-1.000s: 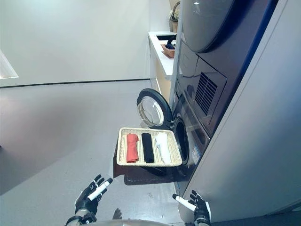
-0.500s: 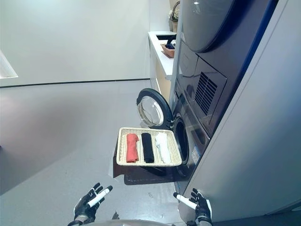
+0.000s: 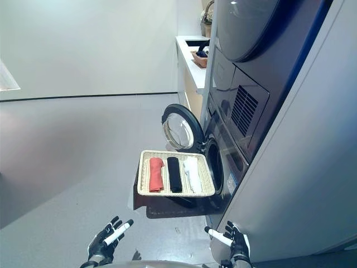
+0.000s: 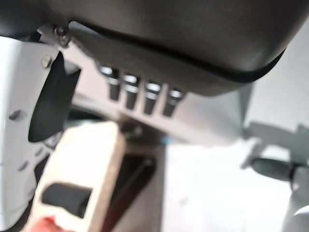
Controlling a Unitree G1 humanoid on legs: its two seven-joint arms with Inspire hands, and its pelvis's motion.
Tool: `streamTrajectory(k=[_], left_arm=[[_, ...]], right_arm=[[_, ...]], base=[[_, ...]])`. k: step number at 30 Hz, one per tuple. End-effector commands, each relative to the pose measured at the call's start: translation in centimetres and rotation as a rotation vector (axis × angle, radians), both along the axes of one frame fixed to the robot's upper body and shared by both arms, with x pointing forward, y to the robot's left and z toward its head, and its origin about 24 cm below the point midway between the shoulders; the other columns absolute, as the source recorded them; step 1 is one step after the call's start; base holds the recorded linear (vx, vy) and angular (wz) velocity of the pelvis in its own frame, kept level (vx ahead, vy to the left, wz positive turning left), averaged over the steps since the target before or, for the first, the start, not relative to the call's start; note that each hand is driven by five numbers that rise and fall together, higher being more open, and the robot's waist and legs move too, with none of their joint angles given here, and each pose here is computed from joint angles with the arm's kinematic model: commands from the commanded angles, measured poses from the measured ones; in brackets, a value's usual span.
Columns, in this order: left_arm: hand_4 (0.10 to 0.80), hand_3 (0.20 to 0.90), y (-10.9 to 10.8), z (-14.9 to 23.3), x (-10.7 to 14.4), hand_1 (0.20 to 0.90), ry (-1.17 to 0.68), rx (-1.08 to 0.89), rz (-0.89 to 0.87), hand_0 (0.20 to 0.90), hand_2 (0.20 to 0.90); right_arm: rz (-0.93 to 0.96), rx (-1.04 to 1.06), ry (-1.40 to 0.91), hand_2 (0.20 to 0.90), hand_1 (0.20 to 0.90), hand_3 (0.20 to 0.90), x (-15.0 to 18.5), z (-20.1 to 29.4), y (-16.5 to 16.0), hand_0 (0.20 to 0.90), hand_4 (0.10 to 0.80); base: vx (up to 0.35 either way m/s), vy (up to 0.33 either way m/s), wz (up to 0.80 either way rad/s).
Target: Pick up the clothes and place them into the washing machine
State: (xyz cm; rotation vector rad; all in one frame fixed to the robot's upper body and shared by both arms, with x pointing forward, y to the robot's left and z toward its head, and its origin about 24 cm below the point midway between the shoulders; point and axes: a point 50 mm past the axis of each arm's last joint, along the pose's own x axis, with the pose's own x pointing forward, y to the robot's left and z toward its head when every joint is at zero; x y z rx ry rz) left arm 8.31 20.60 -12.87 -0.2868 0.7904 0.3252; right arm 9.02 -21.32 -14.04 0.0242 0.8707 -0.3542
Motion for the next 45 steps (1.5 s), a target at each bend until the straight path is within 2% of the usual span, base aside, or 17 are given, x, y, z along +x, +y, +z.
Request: streamTrajectory(k=[1,10,18,35,45], left_arm=[[0.800,0.900,0.5,3.7,6.1,0.900,-0.307,0.026,-0.042,0.900,0.900],[0.800,0.900,1.1,4.7,7.2,0.900,-0.359,0.049,-0.024,0.900,0.900],[0.800,0.900,1.3,5.3,8.7,0.900,-0.367,0.092,-0.092,0.900,0.900],[0.800,0.900,0.4,4.3,7.3,0.900,-0.325,0.054,-0.064,0.900,0.900],[0.800,0.900,-1.0,4.7,9.4,0.900,-0.364,0.016,-0.048,0.900,0.900]], right_arm=[[0.027,-0.043,-0.216,0.900,0.900,0.900,4.9,2.4,-1.2,0.900,0.800],[-0.002,-0.022,-0.253,0.900,0.900,0.900,6.5,2.9,-1.0,0.900,0.800],[-0.046,-0.004,-0.287,0.900,0.900,0.900,7.2,3.3,-1.0,0.900,0.800],[-0.117,0.007,-0.219,0.900,0.900,0.900,4.7,2.2,-1.6,0.900,0.800],[-0.132,-0.033,-0.269,0.900,0.900,0.900,6.8,3.1,-2.6,0.900,0.800]], base=[[-0.026,0.076,-0.02],[0.014,0.146,0.03],[0.028,0.196,0.22],[0.248,-0.088,0.21],[0.097,-0.130,0.15]])
